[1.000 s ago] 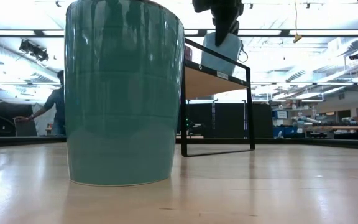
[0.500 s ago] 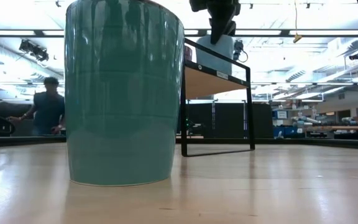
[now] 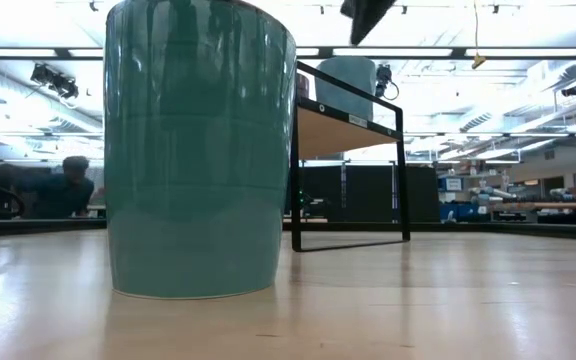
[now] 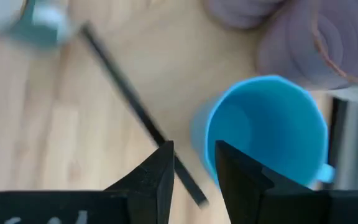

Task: Place coffee mugs
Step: Put the blue mug on the shelf

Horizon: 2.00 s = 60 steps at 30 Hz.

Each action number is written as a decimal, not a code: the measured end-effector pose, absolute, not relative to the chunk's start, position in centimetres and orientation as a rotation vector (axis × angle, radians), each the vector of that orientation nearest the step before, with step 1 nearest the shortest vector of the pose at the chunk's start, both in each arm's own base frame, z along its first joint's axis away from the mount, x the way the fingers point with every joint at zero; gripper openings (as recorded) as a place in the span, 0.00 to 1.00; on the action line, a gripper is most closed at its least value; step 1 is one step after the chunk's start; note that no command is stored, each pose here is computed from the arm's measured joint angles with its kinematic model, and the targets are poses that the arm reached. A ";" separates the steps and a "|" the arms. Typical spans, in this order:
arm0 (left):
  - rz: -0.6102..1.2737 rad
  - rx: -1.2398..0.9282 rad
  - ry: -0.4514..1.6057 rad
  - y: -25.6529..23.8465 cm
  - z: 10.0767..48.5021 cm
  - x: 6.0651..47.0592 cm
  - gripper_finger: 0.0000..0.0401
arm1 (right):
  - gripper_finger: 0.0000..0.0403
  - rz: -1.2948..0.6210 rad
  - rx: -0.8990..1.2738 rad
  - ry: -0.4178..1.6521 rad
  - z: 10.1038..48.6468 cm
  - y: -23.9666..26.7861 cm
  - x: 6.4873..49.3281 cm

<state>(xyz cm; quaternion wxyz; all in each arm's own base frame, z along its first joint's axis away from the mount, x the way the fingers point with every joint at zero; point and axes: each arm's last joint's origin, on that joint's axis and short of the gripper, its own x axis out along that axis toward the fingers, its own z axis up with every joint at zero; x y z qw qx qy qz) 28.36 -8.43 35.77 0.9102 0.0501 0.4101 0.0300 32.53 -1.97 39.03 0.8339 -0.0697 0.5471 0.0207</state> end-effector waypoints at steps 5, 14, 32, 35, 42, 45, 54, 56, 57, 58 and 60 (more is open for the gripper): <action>0.067 0.090 0.845 -8.4 35.8 28.4 0.35 | 0.30 0.192 -0.470 1.216 40.1 -1.0 30.3; 0.067 0.090 0.844 -8.4 35.8 28.4 0.35 | 0.30 0.375 -0.877 1.277 39.6 -1.4 29.9; 0.069 0.085 0.841 -8.4 35.8 28.4 0.35 | 0.30 0.420 -1.130 1.337 35.0 -1.9 31.7; 0.069 0.085 0.841 -8.4 35.8 28.4 0.35 | 0.27 0.418 -1.111 1.323 34.9 -1.9 31.8; 0.069 0.083 0.838 -8.5 35.8 28.4 0.35 | 0.17 0.424 -1.070 1.286 35.0 -1.8 32.0; 0.069 0.083 0.838 -8.4 35.8 28.4 0.35 | 0.13 0.424 -1.067 1.279 35.0 -1.7 32.0; 0.072 0.077 0.837 -8.5 35.8 28.4 0.35 | 0.10 0.417 -0.979 1.263 34.9 -1.6 32.0; 0.072 0.076 0.837 -8.4 35.8 28.4 0.35 | 0.09 0.405 -0.958 1.268 35.0 -1.5 32.0; 0.072 0.076 0.837 -8.5 35.8 28.4 0.35 | 0.09 0.393 -0.942 1.267 35.2 -1.4 31.9; 0.072 0.076 0.837 -8.5 35.8 28.4 0.35 | 0.08 0.375 -0.927 1.262 35.3 -1.3 32.0; 0.072 0.076 0.837 -8.5 35.8 28.4 0.35 | 0.06 0.335 -0.902 1.239 35.9 -1.1 32.1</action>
